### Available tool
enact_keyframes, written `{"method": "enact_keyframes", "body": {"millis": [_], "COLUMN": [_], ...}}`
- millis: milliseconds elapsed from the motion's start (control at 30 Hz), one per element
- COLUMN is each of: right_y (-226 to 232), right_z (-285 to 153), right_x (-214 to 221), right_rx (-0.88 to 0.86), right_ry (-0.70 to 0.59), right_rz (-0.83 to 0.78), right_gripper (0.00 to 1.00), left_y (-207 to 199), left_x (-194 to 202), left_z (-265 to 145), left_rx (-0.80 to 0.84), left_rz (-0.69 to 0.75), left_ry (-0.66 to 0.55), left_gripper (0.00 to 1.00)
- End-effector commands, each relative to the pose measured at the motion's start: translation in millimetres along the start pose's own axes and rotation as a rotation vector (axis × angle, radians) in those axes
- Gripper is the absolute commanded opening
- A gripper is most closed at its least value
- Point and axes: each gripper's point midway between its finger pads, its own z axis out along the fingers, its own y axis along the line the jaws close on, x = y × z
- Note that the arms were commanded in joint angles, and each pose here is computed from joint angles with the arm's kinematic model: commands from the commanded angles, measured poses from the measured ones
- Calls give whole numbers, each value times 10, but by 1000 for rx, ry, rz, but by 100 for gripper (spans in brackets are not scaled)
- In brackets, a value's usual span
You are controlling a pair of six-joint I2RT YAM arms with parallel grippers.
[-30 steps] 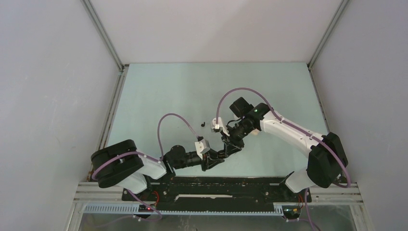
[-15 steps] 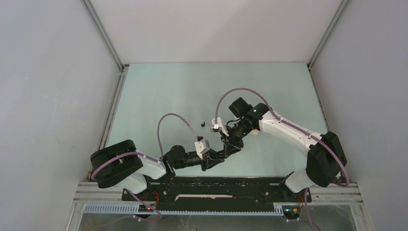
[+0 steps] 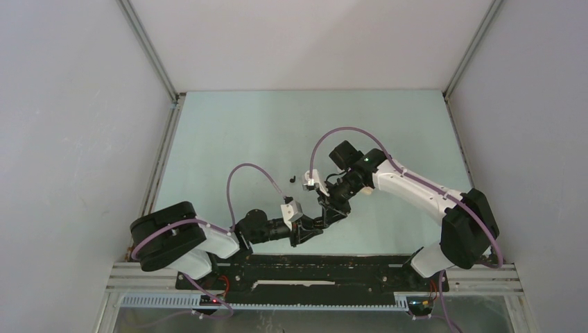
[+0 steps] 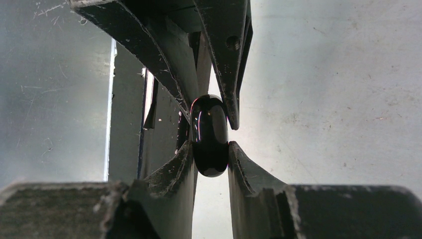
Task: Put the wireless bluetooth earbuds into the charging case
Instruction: Pass from the right arm to the left, then open the charging case to the charging case.
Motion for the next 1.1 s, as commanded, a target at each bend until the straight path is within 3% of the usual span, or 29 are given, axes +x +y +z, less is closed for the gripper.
{"method": "enact_keyframes", "body": {"millis": [0,333,433,533,600,733,1067], "right_y": [-110,-109,-110,-112,-104,-85,-83], "right_z": [-20,-21,-13,-3,-3,-43,-291], "right_x": [-176,-175,-165,-160,-171,-222,-362], "right_rx": [35,36,33,30,24,10,-54], "right_ry": [-31,-31,-28,-26,-33,-54,-188], "right_rz": [-43,-42,-38,-34,-27,-7,92], "right_gripper": [0,0,1,3,8,29,41], "left_y": [-89,-86,-98,-118,-126,-174,-248], "left_x": [-331,-343,-345,-323,-313,-298,-278], "left_z": [50,49,53,58,61,50,47], "left_rx": [41,37,45,60,66,92,121], "left_rz": [50,48,50,55,62,81,109], "left_ry": [-110,-114,-114,-106,-102,-98,-94], "left_gripper": [32,32,22,4,0,0,0]}}
